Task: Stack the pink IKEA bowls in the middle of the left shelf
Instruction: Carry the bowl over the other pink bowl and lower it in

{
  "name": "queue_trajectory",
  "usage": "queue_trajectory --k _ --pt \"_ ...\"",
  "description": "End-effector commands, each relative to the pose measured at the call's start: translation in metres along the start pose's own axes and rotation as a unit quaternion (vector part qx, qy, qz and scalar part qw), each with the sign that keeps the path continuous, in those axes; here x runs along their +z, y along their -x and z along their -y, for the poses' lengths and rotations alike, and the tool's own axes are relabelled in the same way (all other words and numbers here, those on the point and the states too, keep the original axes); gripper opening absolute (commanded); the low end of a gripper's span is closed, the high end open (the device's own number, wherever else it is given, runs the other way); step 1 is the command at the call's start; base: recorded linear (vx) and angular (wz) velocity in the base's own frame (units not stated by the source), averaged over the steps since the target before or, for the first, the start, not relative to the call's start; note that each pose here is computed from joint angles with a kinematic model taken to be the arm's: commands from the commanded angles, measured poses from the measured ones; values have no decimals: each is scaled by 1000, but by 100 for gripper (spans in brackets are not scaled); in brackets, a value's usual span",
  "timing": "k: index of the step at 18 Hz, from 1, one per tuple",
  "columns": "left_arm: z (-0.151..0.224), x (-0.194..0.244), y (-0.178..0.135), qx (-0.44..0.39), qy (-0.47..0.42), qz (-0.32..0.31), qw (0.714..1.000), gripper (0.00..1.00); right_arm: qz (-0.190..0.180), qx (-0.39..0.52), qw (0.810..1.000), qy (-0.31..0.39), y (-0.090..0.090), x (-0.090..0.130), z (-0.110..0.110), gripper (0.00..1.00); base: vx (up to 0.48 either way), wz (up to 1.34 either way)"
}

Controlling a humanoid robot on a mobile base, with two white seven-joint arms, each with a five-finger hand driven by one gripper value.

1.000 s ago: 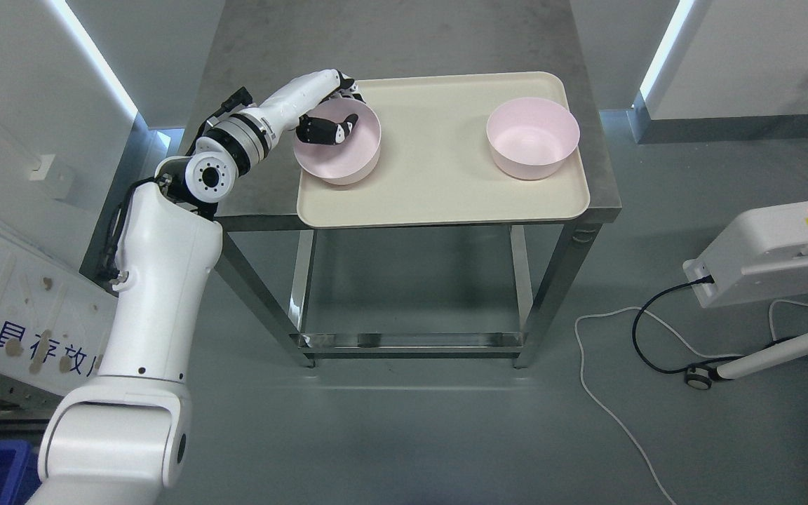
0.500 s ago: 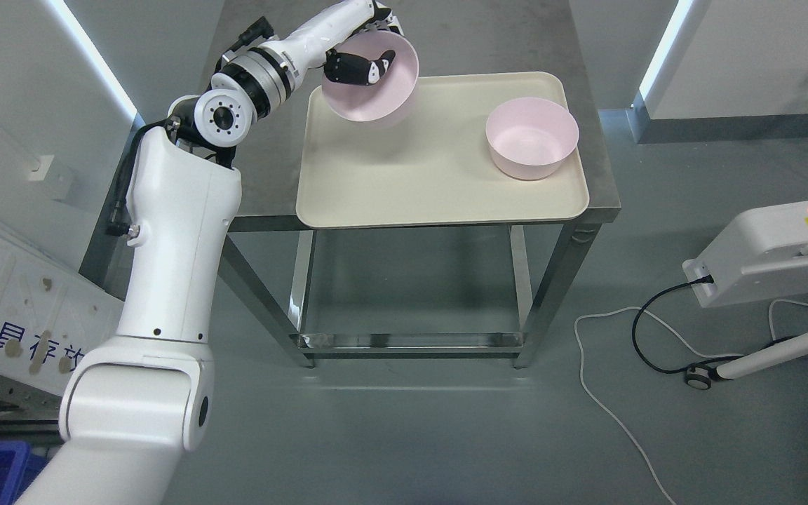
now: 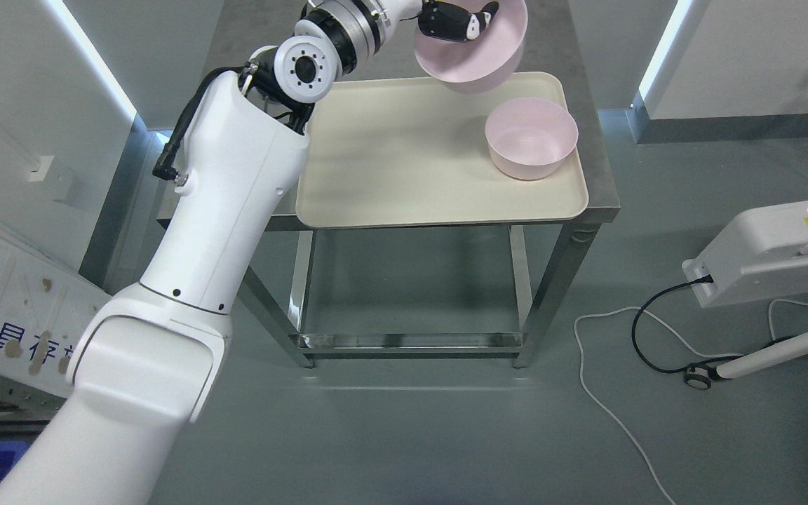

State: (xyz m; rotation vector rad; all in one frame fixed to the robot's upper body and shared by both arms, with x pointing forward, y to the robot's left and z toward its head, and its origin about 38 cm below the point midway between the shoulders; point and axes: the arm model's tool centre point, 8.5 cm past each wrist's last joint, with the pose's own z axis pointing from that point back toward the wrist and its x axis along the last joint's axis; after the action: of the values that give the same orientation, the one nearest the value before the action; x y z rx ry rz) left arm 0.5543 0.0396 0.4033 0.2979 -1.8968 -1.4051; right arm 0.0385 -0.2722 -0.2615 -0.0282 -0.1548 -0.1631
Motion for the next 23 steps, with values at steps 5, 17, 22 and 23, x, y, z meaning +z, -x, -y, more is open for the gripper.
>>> queue_trajectory --k 5,17,22,23 --pt "83 -27 -17 -49 69 0 996 6 2 2 1000 9 -2 1 11 100 0 0" --pt "67 -17 41 -19 30 -80 996 8 1 2 1000 9 -1 1 11 100 0 0" --pt "59 -13 53 -12 32 -96 995 8 2 2 1000 9 -2 1 11 100 0 0" --pt "59 -13 52 -10 37 -94 995 8 2 2 1000 9 -2 1 11 100 0 0"
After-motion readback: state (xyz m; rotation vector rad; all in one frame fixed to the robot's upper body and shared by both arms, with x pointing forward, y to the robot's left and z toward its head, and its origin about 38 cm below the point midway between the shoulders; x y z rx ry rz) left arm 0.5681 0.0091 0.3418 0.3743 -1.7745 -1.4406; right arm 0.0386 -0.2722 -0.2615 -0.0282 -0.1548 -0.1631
